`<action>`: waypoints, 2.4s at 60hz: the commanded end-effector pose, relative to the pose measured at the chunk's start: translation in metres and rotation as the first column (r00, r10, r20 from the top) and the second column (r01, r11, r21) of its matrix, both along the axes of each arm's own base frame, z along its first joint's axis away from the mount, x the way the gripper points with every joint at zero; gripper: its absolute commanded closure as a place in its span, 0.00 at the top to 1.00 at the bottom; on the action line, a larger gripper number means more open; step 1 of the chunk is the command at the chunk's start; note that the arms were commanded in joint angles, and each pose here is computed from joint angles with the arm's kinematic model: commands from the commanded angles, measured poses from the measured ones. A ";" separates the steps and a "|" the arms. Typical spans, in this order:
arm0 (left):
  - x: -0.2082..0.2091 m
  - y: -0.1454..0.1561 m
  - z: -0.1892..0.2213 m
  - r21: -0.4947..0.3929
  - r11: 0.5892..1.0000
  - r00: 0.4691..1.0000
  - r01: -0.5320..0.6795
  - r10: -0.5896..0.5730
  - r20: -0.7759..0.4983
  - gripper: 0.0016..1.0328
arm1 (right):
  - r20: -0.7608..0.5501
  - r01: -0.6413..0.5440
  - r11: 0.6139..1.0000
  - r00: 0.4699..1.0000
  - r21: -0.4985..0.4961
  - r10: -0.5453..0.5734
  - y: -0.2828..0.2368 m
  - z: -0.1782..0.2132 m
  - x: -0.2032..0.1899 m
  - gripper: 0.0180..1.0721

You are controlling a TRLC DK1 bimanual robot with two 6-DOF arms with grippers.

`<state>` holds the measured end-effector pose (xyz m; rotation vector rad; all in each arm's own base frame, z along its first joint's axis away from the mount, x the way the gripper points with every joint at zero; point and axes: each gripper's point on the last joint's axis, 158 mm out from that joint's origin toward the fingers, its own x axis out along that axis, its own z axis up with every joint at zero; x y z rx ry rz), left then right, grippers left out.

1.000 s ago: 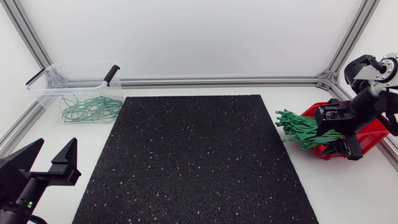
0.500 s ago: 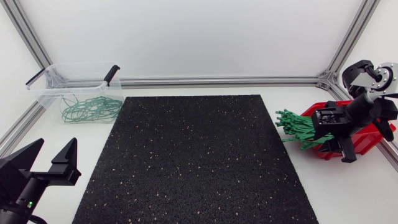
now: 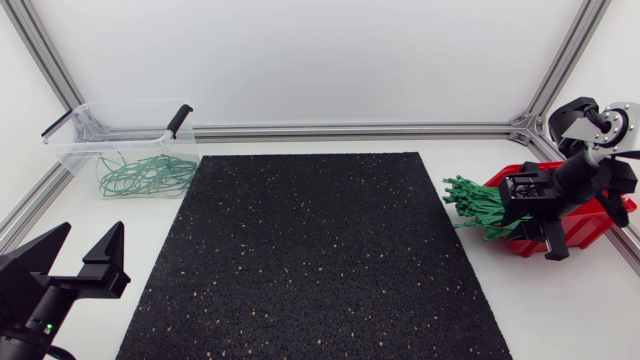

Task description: Take a green cable tie from the red box, thread the tail through the head to close it, then place it in the transparent bin on the left.

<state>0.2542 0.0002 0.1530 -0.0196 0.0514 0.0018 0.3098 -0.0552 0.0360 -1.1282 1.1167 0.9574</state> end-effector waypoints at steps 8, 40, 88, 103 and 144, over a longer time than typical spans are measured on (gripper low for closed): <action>0.000 0.002 -0.023 -0.015 1.000 0.998 -0.009 0.009 -0.055 0.96 | -0.043 -0.017 1.000 0.999 0.015 0.018 0.004 -0.016 -0.010 0.28; 0.000 0.002 -0.023 -0.015 1.000 0.998 -0.009 0.009 -0.055 0.96 | -0.058 -0.013 1.000 0.998 0.021 0.014 0.001 -0.011 -0.016 0.11; 0.000 0.002 -0.023 -0.015 1.000 0.999 -0.009 0.009 -0.053 0.96 | 0.088 -0.038 0.998 0.996 0.056 0.033 0.011 0.037 -0.007 0.06; 0.000 0.001 -0.023 -0.015 1.000 0.999 -0.008 0.007 -0.053 0.96 | 0.157 -0.035 0.996 0.987 0.085 0.022 0.012 0.060 0.003 0.06; 0.000 0.000 -0.023 -0.015 1.000 0.999 -0.005 0.004 -0.052 0.96 | 0.331 0.117 0.953 0.920 0.280 -0.210 0.054 0.143 0.037 0.06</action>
